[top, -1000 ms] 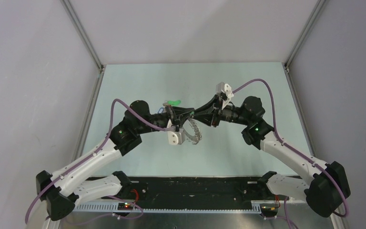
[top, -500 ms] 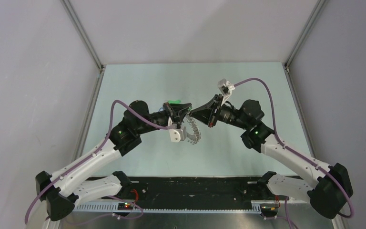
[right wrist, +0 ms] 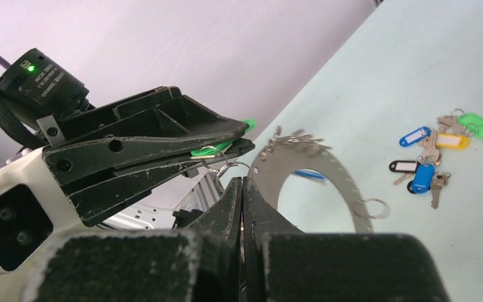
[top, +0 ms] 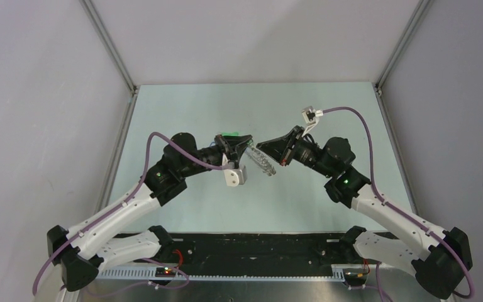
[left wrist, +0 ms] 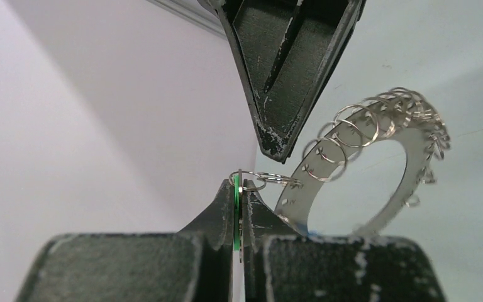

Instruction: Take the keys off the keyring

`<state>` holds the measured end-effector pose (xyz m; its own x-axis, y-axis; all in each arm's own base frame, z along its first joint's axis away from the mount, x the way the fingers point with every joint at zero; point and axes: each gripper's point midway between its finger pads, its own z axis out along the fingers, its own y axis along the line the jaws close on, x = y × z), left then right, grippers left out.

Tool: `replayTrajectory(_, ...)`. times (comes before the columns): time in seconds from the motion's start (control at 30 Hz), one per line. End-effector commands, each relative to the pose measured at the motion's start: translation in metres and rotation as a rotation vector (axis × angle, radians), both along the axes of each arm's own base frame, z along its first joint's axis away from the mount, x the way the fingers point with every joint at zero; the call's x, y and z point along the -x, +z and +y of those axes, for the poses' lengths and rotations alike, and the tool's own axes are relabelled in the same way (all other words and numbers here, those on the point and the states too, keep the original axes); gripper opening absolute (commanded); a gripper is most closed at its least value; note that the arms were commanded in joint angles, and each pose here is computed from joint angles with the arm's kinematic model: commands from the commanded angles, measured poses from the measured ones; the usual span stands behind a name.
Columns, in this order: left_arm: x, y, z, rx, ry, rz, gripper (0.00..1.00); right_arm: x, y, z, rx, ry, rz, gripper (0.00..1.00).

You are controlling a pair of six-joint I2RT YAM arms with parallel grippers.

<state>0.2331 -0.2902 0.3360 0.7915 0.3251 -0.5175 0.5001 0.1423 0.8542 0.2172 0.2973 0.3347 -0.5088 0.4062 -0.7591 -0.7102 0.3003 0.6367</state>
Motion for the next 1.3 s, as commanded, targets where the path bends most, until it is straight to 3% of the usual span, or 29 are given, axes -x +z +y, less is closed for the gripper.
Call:
replayTrajectory(0.0,0.003,0.022,0.002,0.045,-0.004,-0.065,0.00,-0.003,0.004,-0.002,-0.012,-0.020,0.008,0.00)
replayTrajectory(0.07,0.005,0.023,0.001,0.048,-0.014,-0.066,0.00,0.000,0.004,0.000,0.015,-0.018,-0.051,0.05)
replayTrajectory(0.17,0.008,0.024,0.000,0.050,-0.029,-0.066,0.00,0.002,0.003,0.002,0.058,-0.044,-0.133,0.21)
replayTrajectory(0.3,0.011,0.024,0.000,0.051,-0.042,-0.067,0.00,0.001,0.005,0.003,0.104,-0.077,-0.238,0.29)
replayTrajectory(1.27,0.015,0.025,-0.001,0.053,-0.064,-0.077,0.00,-0.008,0.030,-0.022,0.157,-0.124,-0.378,0.35)
